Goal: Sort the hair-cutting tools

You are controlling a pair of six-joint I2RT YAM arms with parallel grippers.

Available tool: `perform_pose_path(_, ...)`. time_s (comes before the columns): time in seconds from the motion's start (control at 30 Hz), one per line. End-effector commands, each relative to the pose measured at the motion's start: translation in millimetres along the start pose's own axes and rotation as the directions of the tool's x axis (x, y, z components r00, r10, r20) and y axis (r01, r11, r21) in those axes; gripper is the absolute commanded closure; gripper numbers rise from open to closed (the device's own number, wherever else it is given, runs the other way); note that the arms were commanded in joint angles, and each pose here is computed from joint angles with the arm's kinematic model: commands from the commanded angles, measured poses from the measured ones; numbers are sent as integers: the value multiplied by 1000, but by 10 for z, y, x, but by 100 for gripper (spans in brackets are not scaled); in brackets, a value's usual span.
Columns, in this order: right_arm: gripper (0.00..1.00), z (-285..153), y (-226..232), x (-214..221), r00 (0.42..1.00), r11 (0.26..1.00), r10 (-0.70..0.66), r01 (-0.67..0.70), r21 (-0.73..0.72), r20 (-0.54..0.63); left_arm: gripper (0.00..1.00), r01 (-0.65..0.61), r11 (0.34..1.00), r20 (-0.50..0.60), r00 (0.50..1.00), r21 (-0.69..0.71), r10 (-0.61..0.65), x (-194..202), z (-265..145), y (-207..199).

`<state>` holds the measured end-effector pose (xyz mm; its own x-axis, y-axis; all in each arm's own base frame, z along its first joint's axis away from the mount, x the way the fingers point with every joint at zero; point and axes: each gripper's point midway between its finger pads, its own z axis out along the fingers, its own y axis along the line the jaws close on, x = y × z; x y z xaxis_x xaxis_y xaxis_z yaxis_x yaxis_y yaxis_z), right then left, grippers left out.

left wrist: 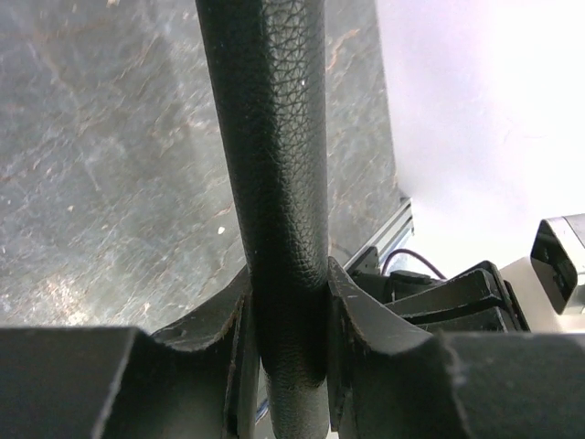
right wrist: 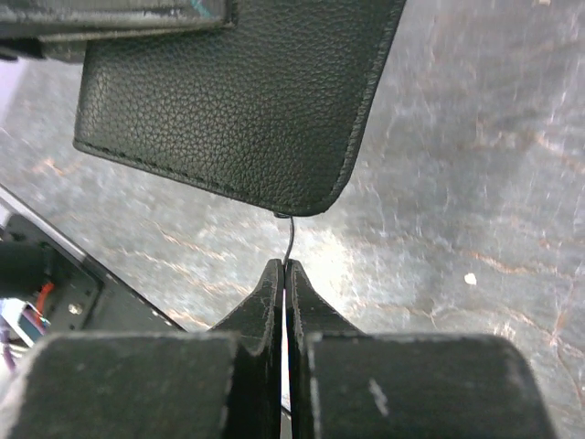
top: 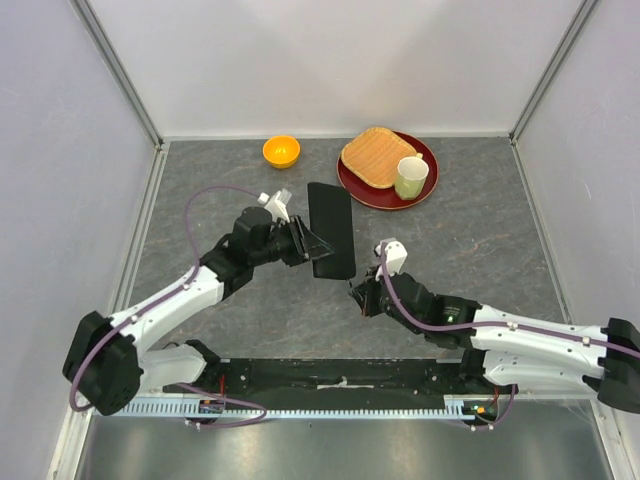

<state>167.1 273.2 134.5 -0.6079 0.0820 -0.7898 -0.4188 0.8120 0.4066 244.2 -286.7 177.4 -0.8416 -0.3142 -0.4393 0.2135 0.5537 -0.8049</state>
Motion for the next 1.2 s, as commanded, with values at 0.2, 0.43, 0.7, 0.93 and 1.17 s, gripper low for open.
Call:
perform_pose_path(0.2, 100, -262, -62, -627, 982, 996, -54, 40, 81, 179, 98, -158, 985, 205, 969, 73, 140, -509, -582, -670)
perform_pose_path(0.43, 100, -328, -123, -726, 974, 992, -82, 60, 110, 213, 98, -179, 975, 223, 964, 130, 147, -535, -777, -904)
perform_pose_path(0.7, 100, -379, -196, -1018, 920, 954, -273, 220, 204, 281, 98, -269, 942, 86, 963, 200, 256, -244, -987, -1052)
perform_pose_path(0.93, 100, -521, -40, -1398, 847, 931, -361, 306, 199, 391, 98, -347, 898, 2, 933, 269, 360, 10, -1281, -1154)
perform_pose_path(1.17, 100, -550, 380, -1561, 795, 911, -386, 409, 56, 468, 98, -340, 878, -70, 921, 336, 384, 193, -1331, -1163)
